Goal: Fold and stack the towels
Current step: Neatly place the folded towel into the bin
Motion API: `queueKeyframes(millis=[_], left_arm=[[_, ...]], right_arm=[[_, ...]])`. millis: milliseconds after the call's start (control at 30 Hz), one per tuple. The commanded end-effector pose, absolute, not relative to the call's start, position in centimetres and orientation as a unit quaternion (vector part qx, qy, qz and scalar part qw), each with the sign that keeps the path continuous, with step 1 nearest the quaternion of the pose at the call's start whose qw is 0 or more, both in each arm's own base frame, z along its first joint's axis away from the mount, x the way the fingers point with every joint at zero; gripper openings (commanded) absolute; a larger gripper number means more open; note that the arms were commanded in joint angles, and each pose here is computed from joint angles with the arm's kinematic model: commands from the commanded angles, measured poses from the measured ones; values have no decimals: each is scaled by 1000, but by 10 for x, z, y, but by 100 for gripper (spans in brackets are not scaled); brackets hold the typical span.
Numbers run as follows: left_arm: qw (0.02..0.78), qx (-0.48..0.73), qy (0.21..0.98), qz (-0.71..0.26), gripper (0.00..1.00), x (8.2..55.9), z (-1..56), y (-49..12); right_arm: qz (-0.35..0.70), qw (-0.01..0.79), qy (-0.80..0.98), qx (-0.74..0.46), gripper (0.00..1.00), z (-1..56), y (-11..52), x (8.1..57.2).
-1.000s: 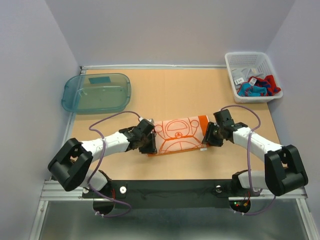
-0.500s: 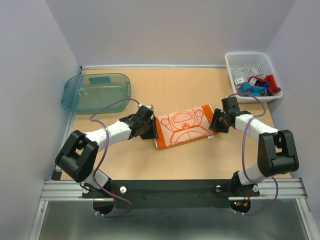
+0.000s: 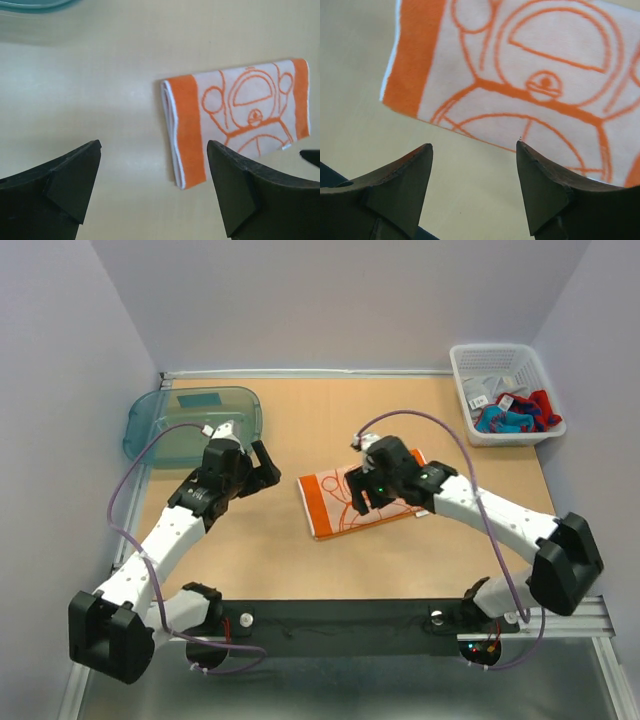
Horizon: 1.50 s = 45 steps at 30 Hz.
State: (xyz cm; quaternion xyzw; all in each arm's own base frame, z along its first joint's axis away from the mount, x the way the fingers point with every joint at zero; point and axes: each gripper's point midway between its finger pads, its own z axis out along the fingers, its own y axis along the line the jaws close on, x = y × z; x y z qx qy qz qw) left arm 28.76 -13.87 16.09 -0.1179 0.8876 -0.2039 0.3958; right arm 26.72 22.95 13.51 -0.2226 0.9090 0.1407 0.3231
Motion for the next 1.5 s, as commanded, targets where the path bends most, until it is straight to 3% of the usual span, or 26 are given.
queueKeyframes(millis=[0, 267, 833, 967, 1033, 1133, 1167, 1233, 1467], left_arm=[[410, -119, 889, -163, 99, 287, 154, -105], [448, -144, 875, -115, 99, 281, 138, -64], [468, -151, 864, -112, 98, 281, 140, -60], [464, -150, 866, -113, 98, 281, 137, -60], [461, -150, 867, -113, 98, 281, 135, -61], [451, -146, 872, -119, 98, 282, 130, -65], [446, -144, 875, -120, 98, 281, 128, -66], [437, -146, 880, -117, 98, 281, 123, -66], [404, -183, 887, -130, 99, 280, 108, -71]], right_arm=[[93, 296, 897, -315, 73, 115, 266, 251], [78, 291, 847, -437, 70, 100, 361, 218], [-33, 262, 838, -477, 56, 36, 357, 228], [-43, 237, 841, -485, 43, 15, 352, 223], [-56, 221, 842, -489, 43, 0, 345, 220], [-82, 207, 834, -504, 29, -15, 334, 221], [-83, 206, 834, -504, 16, -18, 334, 222], [-74, 208, 836, -502, 1, -19, 337, 222], [90, 282, 858, -419, 1, 30, 375, 243]])
